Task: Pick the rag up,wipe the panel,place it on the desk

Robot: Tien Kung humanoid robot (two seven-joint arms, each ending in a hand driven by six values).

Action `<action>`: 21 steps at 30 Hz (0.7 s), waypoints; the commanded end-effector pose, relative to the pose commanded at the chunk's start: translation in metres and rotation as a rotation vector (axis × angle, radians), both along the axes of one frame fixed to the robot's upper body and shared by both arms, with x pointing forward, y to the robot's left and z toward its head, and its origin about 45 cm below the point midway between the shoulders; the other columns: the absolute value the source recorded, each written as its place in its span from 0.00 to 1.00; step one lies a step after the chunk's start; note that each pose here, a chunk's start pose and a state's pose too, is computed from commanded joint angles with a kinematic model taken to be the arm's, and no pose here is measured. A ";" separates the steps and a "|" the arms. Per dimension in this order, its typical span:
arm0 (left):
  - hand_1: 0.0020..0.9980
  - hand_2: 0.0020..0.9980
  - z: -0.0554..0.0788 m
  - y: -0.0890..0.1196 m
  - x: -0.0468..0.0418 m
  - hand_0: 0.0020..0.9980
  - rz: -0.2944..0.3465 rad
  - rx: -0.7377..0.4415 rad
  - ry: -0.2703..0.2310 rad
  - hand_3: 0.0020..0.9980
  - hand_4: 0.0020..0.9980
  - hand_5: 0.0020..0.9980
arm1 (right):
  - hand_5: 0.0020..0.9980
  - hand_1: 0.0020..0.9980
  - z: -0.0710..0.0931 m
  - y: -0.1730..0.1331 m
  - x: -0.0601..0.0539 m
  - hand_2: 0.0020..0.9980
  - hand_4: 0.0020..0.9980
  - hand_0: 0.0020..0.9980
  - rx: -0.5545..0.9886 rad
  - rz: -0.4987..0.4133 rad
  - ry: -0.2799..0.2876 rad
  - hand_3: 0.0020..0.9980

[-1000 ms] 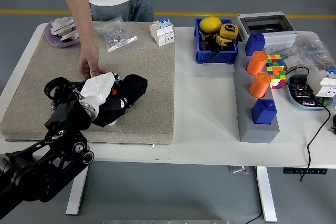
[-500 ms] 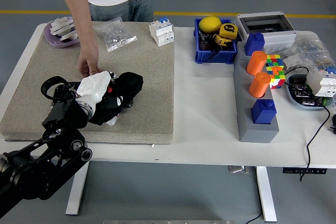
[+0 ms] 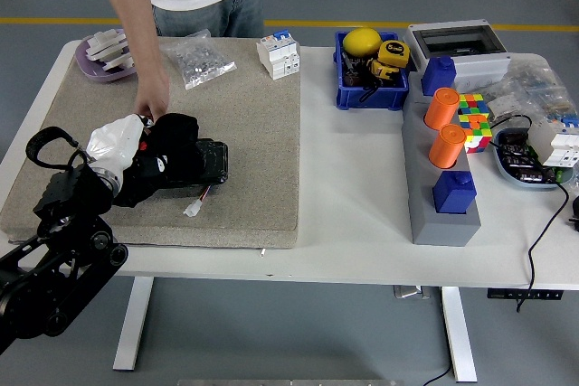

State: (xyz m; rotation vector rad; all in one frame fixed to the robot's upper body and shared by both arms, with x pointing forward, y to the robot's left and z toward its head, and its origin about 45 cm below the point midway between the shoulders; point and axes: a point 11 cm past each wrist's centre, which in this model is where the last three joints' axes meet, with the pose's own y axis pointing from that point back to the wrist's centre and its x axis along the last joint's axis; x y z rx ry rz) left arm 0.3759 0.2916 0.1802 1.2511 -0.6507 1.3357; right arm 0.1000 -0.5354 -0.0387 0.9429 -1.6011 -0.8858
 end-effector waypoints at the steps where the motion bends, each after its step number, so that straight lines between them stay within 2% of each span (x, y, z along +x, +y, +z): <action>1: 0.13 0.55 0.000 0.005 -0.0006 0.20 0.012 0.002 -0.002 0.54 0.40 0.00 | 0.61 0.53 0.000 0.000 0.000 0.65 1.00 0.74 0.000 -0.001 0.001 0.62; 11: 0.13 0.55 0.005 0.043 -0.0024 0.20 0.111 0.023 -0.024 0.54 0.40 0.00 | 0.61 0.53 0.000 0.000 -0.001 0.65 1.00 0.74 0.000 -0.001 0.002 0.62; 21: 0.13 0.55 0.005 0.070 -0.0059 0.20 0.180 0.036 -0.026 0.54 0.40 0.00 | 0.61 0.53 0.000 -0.001 -0.003 0.65 1.00 0.74 -0.001 -0.002 0.007 0.62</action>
